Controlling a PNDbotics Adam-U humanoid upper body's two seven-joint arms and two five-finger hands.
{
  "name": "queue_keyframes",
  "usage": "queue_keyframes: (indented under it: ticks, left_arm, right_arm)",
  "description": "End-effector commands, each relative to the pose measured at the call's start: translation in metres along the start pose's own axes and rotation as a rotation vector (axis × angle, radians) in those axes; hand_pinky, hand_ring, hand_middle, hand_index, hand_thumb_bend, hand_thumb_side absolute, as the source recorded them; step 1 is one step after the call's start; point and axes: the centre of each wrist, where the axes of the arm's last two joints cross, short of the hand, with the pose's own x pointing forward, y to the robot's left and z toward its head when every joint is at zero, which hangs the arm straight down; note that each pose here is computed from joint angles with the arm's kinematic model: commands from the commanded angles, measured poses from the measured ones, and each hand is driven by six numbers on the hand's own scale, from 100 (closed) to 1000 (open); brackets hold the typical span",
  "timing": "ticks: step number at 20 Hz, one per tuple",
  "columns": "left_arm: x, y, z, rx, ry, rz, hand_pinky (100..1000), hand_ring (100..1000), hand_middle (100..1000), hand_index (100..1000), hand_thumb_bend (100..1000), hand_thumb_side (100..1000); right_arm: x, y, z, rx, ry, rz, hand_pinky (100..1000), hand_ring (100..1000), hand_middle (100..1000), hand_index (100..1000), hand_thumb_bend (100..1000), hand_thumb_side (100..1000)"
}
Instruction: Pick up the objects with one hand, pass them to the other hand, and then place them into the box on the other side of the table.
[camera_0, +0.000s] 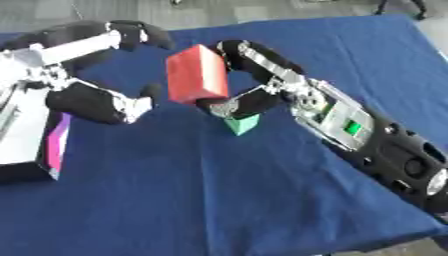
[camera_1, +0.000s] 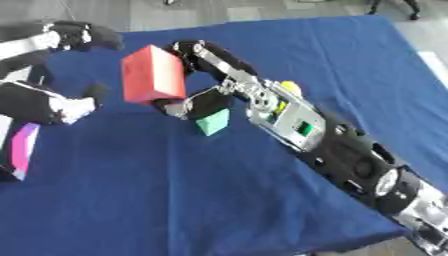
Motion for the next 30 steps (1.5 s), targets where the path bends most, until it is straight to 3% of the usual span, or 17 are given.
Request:
queue_keyframes:
  ticks: [1,10,12,23,26,30]
  left_arm:
    - [0.002,0.005,0.001,0.008,-0.011,-0.014,1000,1000,957,932,100,230]
    - [0.003,0.005,-0.004,-0.018,-0.007,-0.031,1000,1000,958,937,100,226]
    - [0.002,0.004,-0.005,-0.023,-0.006,-0.031,1000,1000,959,938,100,280]
    - [0.002,0.004,-0.008,-0.017,0.003,-0.023,1000,1000,957,939,100,339]
    - [0.003,0.004,-0.007,-0.013,-0.003,-0.021,1000,1000,957,938,100,327]
    - [0.012,0.007,-0.001,0.011,-0.035,-0.041,1000,1000,959,939,100,238]
  right_arm:
    - [0.009,-0.007,-0.002,-0.002,-0.04,0.032,655,629,578,640,100,100]
    - [0.012,-0.006,-0.003,0.003,-0.06,0.044,654,628,577,639,100,100]
    - [0.013,-0.007,-0.003,0.002,-0.068,0.048,654,627,577,638,100,100]
    - [0.014,-0.007,-0.003,-0.002,-0.077,0.062,647,621,573,634,100,100]
    - [0.015,-0.006,-0.003,-0.001,-0.078,0.063,646,621,573,633,100,100]
    - [0.015,-0.007,-0.003,0.001,-0.071,0.061,646,620,574,633,100,100]
